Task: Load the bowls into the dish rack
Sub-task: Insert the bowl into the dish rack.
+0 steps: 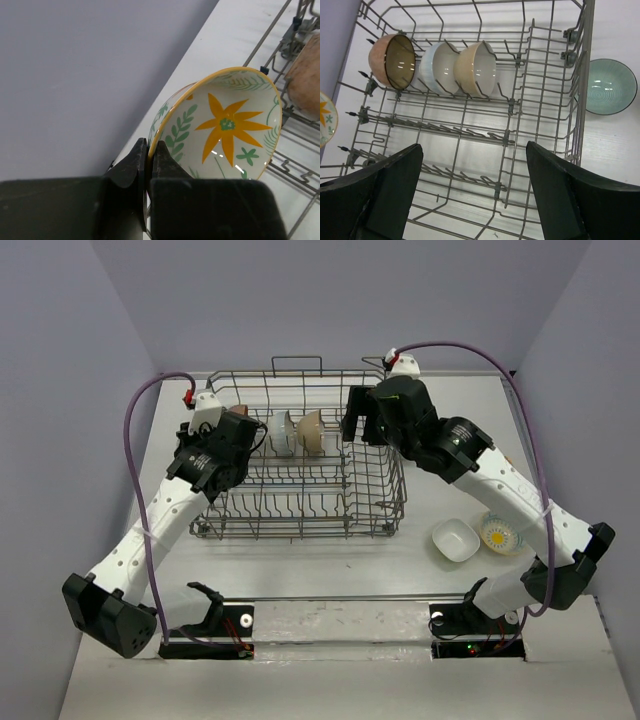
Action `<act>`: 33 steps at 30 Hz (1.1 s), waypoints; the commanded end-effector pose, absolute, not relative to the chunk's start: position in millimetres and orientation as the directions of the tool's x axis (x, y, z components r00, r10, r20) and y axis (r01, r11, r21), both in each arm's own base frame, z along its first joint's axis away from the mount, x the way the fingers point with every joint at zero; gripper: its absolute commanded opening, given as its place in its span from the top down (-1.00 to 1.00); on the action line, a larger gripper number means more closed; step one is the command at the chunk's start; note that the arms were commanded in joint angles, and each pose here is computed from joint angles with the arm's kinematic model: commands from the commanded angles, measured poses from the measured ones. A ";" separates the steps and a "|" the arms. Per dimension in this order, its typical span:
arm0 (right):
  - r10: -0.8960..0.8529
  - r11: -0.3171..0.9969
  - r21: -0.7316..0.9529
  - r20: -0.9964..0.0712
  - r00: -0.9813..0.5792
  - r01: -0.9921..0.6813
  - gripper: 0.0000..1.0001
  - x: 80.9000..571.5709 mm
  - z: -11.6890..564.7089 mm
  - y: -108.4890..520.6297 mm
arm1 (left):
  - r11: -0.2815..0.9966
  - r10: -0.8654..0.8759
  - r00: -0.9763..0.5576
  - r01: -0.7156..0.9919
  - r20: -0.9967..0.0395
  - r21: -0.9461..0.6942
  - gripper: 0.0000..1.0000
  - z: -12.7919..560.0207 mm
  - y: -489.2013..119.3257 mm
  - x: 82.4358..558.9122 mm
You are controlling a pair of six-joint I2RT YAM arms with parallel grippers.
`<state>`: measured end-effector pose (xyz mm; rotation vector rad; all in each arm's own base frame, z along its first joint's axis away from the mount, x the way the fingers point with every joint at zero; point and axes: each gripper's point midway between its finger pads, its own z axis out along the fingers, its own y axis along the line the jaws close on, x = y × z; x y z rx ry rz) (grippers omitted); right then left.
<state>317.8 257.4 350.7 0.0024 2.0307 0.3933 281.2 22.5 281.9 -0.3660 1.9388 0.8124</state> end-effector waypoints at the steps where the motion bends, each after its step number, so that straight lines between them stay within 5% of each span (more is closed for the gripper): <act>1: 0.205 0.937 0.303 -0.880 -0.429 -0.175 -0.79 312.2 368.9 250.9 | 0.660 0.125 -0.433 -0.635 -0.892 0.401 1.00 300.2 38.7 273.4; 33: 0.186 0.935 0.295 -0.881 -0.435 -0.199 -0.80 290.8 346.6 231.8 | 0.534 0.389 -0.566 -0.505 -0.727 0.678 1.00 265.8 3.5 286.2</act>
